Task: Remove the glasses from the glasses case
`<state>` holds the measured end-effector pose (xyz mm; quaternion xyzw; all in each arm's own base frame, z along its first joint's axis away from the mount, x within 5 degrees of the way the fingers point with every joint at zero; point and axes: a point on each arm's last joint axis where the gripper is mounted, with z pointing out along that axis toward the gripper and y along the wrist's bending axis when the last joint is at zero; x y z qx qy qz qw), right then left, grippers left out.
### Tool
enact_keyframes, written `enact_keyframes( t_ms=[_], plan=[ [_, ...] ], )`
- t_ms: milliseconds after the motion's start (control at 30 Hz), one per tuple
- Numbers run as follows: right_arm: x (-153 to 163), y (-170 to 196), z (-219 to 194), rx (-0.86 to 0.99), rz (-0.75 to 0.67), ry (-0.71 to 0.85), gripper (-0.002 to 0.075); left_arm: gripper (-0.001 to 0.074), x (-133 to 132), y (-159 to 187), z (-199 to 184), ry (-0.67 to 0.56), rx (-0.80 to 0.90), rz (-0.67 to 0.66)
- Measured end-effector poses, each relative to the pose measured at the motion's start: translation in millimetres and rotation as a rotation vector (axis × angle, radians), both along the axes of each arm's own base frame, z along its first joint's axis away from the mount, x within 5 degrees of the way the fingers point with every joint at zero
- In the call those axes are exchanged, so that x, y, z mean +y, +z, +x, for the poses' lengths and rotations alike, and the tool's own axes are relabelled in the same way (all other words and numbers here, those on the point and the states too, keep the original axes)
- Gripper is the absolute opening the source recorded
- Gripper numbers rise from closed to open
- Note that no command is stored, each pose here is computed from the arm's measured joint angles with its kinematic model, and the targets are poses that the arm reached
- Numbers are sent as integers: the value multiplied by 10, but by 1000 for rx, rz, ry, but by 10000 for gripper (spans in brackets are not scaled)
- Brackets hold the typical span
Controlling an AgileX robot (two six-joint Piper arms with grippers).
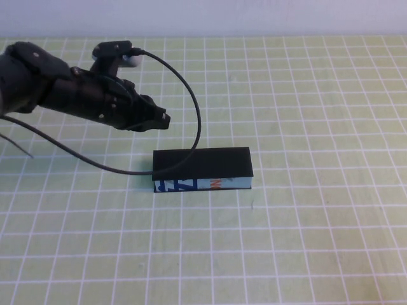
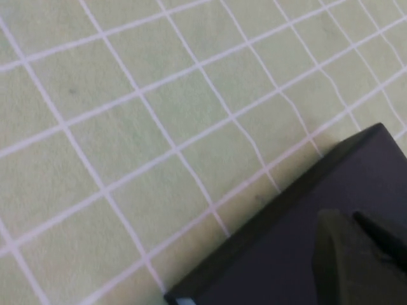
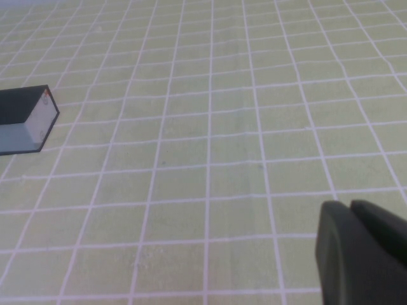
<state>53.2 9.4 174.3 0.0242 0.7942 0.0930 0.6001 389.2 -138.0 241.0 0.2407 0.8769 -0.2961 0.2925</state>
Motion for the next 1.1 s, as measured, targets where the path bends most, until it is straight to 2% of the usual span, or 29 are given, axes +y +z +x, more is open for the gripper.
enact_keyframes(
  t_ms=[300,533,633,867,1100],
  plan=[
    [0,0,0,0,0,0,-18,-4,-205,-369,377,-34,39,-5],
    [-2,23,6,-25,12,-5,-18,-4,-261,-615,462,-48,87,0],
    [2,76,17,-75,84,-17,-18,-4,-264,-665,457,-57,102,5],
    [-21,227,35,-212,359,-75,-18,-4,-250,-709,449,-75,107,37],
    [-45,274,36,-249,522,-110,-18,-4,-243,-717,440,-89,109,52]
  ],
)
